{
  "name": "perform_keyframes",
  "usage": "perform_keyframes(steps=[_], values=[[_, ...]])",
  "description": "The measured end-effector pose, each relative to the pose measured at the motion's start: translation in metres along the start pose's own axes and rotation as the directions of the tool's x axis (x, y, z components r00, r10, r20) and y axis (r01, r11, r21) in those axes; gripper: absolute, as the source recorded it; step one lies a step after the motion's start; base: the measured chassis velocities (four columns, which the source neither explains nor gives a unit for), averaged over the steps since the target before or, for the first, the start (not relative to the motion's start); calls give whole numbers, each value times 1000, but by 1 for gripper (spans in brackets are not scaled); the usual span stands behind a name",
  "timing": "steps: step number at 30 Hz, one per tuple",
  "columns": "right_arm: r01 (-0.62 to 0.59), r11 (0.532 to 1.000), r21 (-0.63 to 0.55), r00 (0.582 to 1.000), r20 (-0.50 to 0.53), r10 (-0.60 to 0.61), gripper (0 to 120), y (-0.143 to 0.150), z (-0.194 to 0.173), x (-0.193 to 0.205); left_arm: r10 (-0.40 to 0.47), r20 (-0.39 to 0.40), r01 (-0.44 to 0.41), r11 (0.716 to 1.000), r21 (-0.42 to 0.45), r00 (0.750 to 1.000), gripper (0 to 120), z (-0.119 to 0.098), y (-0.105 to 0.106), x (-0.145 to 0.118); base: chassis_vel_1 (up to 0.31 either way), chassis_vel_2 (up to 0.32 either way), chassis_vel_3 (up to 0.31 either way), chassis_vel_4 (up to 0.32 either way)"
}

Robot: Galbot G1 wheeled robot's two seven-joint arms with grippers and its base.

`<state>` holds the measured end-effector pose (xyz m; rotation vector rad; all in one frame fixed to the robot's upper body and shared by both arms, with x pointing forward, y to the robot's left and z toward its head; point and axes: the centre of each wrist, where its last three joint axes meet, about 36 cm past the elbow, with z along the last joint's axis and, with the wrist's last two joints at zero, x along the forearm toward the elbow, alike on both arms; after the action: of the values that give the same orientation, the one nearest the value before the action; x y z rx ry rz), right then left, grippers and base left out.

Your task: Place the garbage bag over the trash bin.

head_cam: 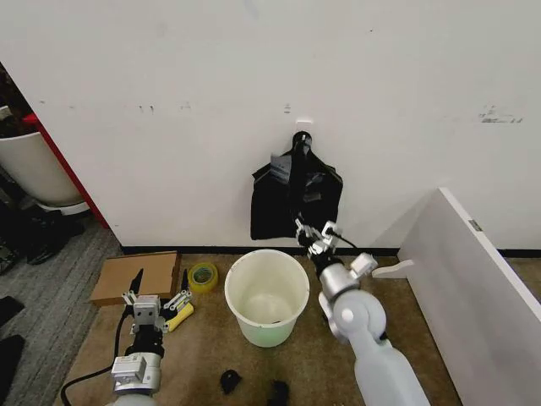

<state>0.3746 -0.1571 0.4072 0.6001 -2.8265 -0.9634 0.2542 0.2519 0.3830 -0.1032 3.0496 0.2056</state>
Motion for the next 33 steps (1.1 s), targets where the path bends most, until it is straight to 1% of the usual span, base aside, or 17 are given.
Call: perform_keyframes(steps=[6,18,23,25,29,30,33], values=[[-16,996,87,999,-29,19,0,4,23,43,-1,4,1,1000,1,1000,100,1,0,-1,0,0,0,0],[4,983,183,998,-60,8,0,14,41,80,2,9,-2,1000,0,1000,100,1,1,-2,0,0,0,0],[47,973,227,995,-100,-25,0,17,48,93,3,9,-3,1000,0,1000,100,2,2,-2,0,0,0,0],[75,962,261,991,-122,-44,0,15,50,100,4,9,-4,1000,-1,1000,100,2,2,-2,0,0,0,0],[170,939,300,978,-167,-124,0,10,54,116,5,11,-5,1000,-4,1000,100,2,4,-3,0,0,0,0],[170,939,300,978,-167,-124,0,10,54,116,5,11,-5,1000,-4,1000,100,2,4,-3,0,0,0,0],[236,916,323,965,-190,-182,0,5,54,124,5,11,-5,1000,-3,1000,100,2,4,-3,0,0,0,0]])
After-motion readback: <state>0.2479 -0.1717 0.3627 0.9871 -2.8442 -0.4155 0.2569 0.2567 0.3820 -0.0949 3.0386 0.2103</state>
